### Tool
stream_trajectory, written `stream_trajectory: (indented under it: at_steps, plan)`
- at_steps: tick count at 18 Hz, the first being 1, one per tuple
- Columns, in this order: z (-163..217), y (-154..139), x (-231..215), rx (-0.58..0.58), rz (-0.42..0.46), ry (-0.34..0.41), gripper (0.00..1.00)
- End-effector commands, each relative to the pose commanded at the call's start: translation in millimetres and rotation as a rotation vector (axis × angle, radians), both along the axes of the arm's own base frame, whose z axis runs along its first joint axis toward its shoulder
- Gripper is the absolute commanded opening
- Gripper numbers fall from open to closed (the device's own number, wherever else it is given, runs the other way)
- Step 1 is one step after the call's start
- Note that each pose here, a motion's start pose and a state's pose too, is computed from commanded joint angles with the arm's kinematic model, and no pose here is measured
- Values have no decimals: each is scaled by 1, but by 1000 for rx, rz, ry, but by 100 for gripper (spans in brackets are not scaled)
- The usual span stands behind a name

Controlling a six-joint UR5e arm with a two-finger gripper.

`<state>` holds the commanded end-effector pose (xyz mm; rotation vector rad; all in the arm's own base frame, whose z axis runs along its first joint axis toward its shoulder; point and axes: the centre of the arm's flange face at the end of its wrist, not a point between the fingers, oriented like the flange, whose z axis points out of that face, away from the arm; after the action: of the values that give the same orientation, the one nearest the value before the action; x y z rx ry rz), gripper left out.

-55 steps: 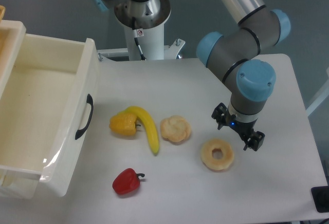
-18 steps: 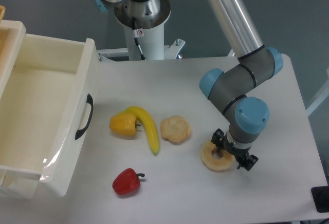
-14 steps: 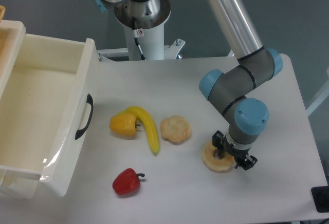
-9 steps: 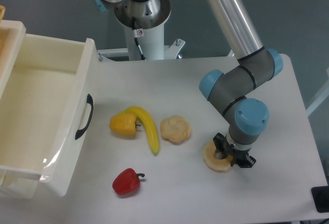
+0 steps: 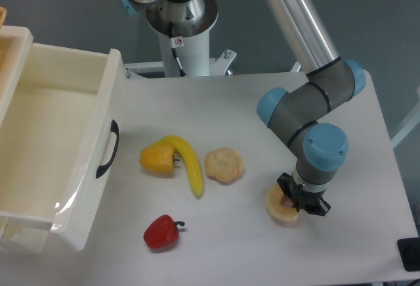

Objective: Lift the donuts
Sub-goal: 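Lift the gripped donut up off the table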

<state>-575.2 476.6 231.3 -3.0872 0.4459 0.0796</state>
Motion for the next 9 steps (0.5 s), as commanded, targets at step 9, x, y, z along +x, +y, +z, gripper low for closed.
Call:
stream_trajectory:
  at_steps: [9]
  plan:
    - [64,-8,-33,38,-15,-17,7]
